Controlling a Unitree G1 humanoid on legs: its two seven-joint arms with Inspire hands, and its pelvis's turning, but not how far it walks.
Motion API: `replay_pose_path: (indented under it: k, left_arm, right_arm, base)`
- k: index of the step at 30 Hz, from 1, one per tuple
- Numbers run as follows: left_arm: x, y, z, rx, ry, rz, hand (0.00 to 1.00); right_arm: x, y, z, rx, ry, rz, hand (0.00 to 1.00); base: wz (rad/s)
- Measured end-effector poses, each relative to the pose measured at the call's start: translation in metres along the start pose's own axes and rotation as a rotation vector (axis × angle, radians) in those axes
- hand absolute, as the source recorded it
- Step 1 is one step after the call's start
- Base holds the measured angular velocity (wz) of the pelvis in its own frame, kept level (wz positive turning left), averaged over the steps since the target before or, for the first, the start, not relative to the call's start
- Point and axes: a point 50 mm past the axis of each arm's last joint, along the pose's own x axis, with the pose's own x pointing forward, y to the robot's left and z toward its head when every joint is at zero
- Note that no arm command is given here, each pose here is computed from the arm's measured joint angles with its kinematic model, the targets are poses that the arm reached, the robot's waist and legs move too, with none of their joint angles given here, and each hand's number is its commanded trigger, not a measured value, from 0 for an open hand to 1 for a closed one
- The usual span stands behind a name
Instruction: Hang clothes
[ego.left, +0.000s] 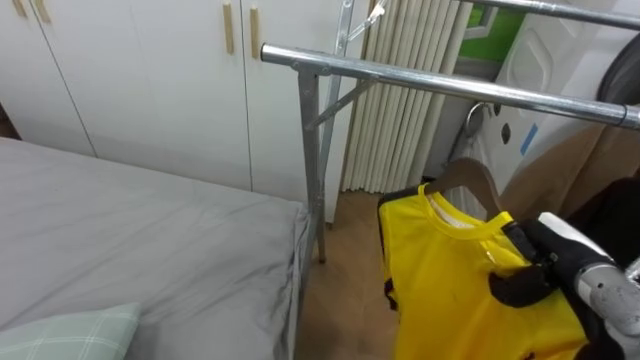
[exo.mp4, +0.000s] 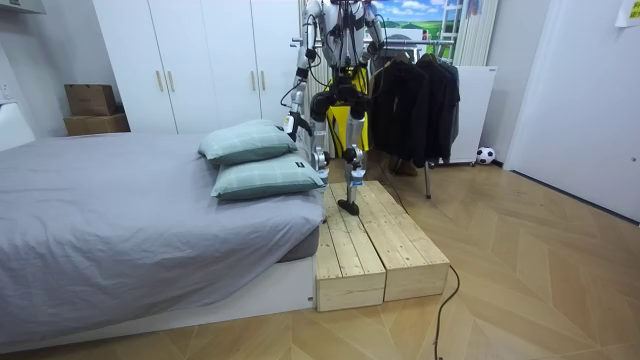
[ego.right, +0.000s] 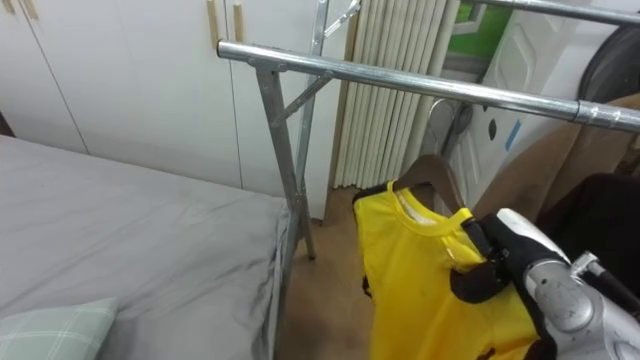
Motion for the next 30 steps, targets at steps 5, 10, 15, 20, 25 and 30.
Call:
replay_pose_path:
  k: [5, 10, 15, 20, 25, 30]
  left_arm:
    - [0.0, -0.002, 0.0, 0.006, -0.001, -0.007, 0.0]
    - [0.0, -0.003, 0.0, 0.021, -0.005, -0.009, 0.0]
    - [0.0, -0.003, 0.0, 0.021, -0.005, -0.009, 0.0]
    - [0.0, -0.003, 0.0, 0.021, -0.013, -0.008, 0.0]
    - [0.0, -0.002, 0.0, 0.021, -0.02, -0.007, 0.0]
    - [0.0, -0.001, 0.0, 0.019, -0.02, -0.001, 0.0]
  right_arm:
    - [-0.003, -0.01, 0.012, -0.022, -0.048, -0.111, 1.0]
    - [-0.005, -0.018, 0.02, -0.026, -0.084, -0.2, 1.0]
    - [-0.006, -0.021, 0.024, -0.022, -0.102, -0.229, 1.0]
    - [-0.007, -0.021, 0.024, -0.016, -0.103, -0.237, 1.0]
    - [-0.007, -0.021, 0.024, 0.002, -0.106, -0.241, 1.0]
    - [-0.005, -0.018, 0.022, 0.152, -0.122, -0.203, 1.0]
  base:
    - [0.01]
    - [0.0]
    - [0.0]
    - [0.0]
    - [0.0]
    - [0.02]
